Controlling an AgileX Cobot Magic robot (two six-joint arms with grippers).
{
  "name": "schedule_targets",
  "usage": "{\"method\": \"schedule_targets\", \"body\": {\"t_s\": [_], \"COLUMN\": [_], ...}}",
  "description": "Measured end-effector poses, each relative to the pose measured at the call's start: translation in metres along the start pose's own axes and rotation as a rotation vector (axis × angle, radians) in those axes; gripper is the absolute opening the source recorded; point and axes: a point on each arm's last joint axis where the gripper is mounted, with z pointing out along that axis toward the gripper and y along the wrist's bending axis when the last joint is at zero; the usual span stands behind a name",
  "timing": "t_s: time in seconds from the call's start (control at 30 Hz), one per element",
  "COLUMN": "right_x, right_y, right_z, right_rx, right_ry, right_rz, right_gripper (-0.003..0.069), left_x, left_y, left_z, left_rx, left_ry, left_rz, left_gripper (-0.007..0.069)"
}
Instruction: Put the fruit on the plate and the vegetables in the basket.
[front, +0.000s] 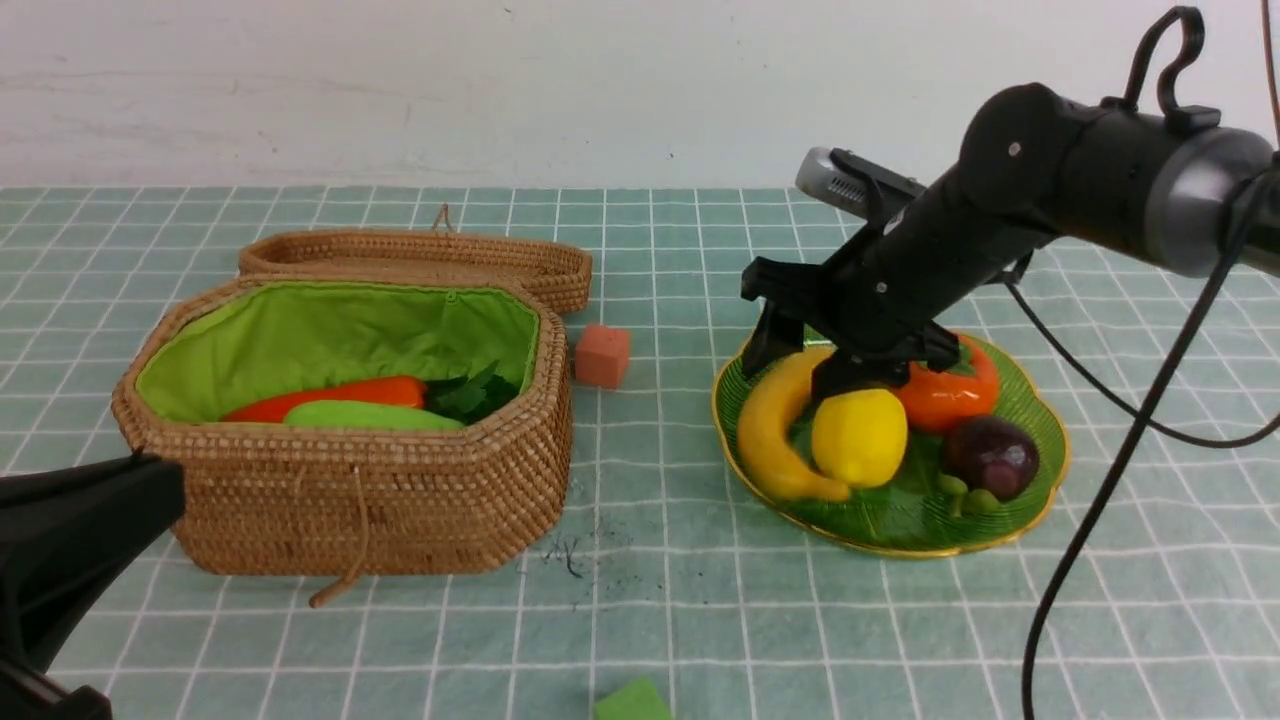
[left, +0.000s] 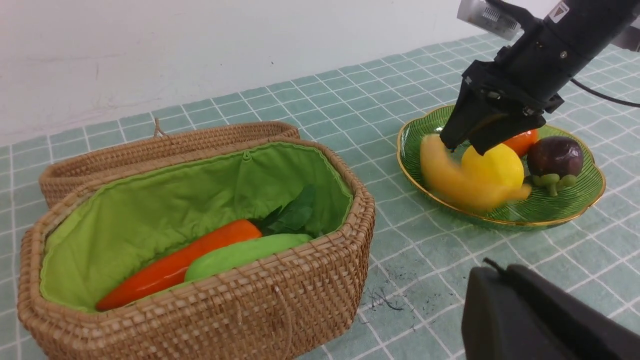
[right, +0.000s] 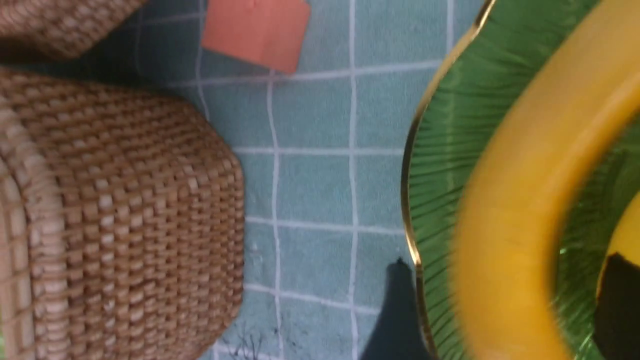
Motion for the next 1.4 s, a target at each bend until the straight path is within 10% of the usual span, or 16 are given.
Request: {"method": "schedule_targets", "body": {"t_s": [0.37, 0.67, 1.4], "right_x": [0.001, 0.06, 0.29], "right_y": [0.019, 0.035, -0.07], "right_z": [-0.051, -0.183, -0.27], "right_rx": [-0.026, 0.021, 0.063], "right_ry": [0.015, 0.061, -0.327], "right_rz": [-0.156, -0.455, -0.34], "right_gripper": [0.0465, 0.0006, -0.0002], "left_x": [-0.001, 0.022, 0.058], "left_y": [0.001, -0.004, -0.011], "left_z": [0.0, -0.009, -0.013], "left_rx": [-0.006, 0.144, 0.301], "left_ry": [-0.007, -0.096, -0.178], "left_rz": [0.003, -0.186, -0.211], "left_gripper": [-0.0005, -0.0013, -0.0013]}}
